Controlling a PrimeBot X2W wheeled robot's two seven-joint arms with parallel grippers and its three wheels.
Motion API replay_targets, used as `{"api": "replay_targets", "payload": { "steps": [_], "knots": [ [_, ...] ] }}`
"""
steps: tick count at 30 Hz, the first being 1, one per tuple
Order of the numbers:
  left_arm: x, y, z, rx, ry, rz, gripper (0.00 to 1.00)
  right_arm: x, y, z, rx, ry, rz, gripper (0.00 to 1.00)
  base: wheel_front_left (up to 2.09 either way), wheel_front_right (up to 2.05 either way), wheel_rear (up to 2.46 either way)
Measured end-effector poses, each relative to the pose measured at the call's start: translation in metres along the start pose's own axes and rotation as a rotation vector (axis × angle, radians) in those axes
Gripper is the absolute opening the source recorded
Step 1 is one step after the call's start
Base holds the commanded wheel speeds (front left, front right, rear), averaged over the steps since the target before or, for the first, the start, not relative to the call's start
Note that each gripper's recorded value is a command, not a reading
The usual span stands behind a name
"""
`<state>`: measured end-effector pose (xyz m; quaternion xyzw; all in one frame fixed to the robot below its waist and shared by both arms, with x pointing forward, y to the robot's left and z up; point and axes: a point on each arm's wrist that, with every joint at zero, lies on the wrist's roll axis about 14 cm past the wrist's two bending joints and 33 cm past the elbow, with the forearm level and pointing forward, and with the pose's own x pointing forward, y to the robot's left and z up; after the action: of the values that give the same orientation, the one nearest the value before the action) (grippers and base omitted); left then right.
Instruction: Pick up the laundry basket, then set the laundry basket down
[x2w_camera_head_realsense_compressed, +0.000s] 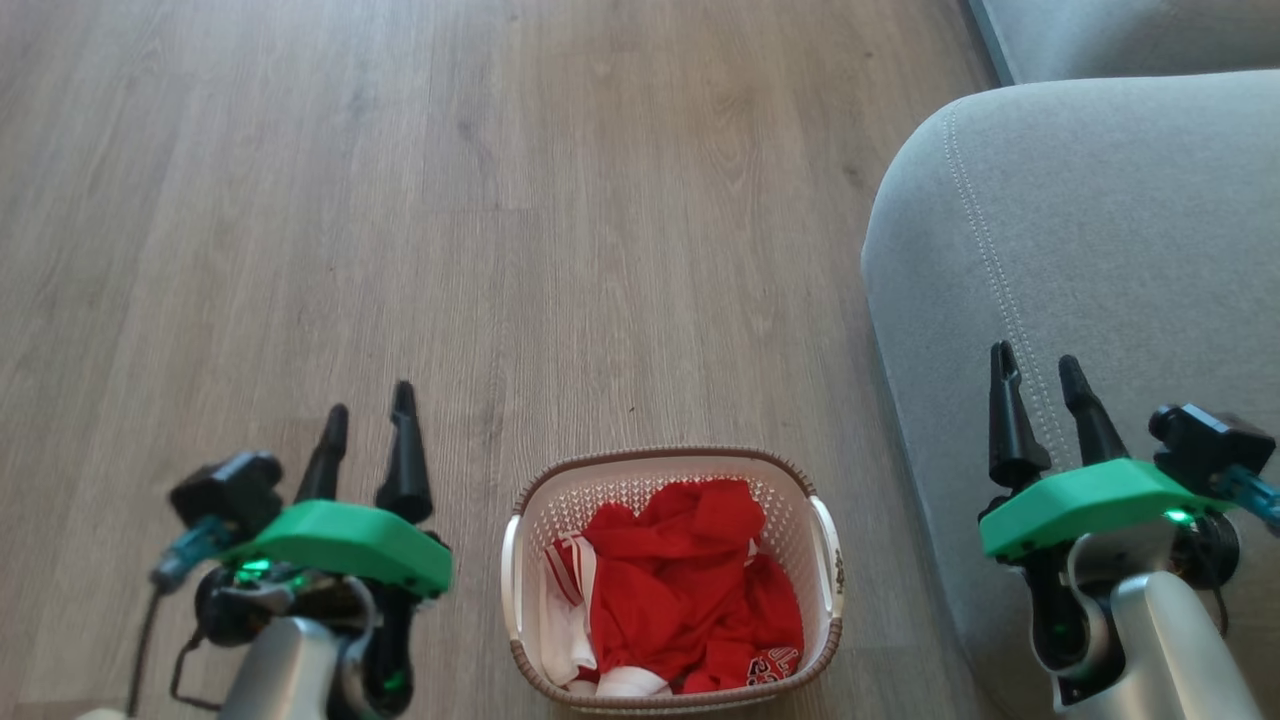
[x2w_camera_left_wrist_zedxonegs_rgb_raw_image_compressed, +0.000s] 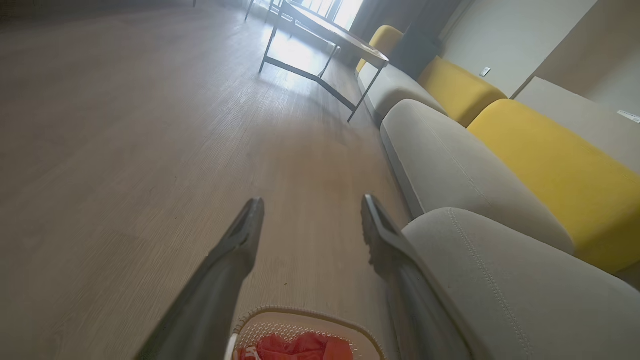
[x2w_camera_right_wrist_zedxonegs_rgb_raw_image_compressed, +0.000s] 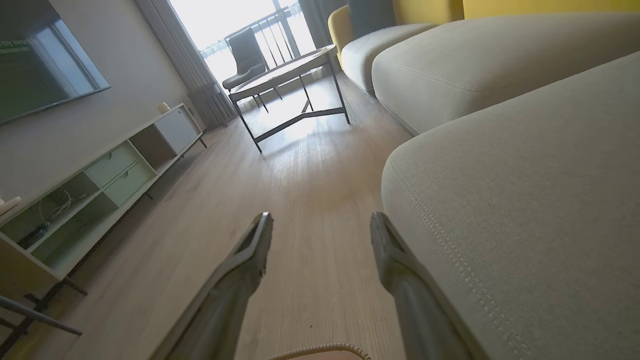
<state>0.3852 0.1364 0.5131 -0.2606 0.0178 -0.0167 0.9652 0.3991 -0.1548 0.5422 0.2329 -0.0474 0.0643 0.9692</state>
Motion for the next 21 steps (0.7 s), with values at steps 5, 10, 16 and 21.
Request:
{"api": "replay_targets", "payload": {
  "steps": [5,10,16,21],
  "knots": [
    [-0.002,-0.004,-0.017,0.105,0.042,-0.02,1.0,-0.001,0.003,-0.008,-0.068,0.024,0.016,1.0,0.0,0.0,0.0],
    [-0.008,-0.001,-0.04,0.207,0.103,-0.027,1.0,0.0,0.008,-0.012,-0.134,0.033,0.039,1.0,0.0,0.0,0.0],
    [-0.007,0.0,-0.053,0.254,0.14,-0.041,1.0,0.001,0.013,-0.011,-0.201,0.022,0.061,1.0,0.0,0.0,0.0],
    [-0.008,-0.005,-0.058,0.326,0.142,-0.074,1.0,-0.001,0.014,-0.025,-0.256,0.06,0.075,1.0,0.0,0.0,0.0]
  ]
}}
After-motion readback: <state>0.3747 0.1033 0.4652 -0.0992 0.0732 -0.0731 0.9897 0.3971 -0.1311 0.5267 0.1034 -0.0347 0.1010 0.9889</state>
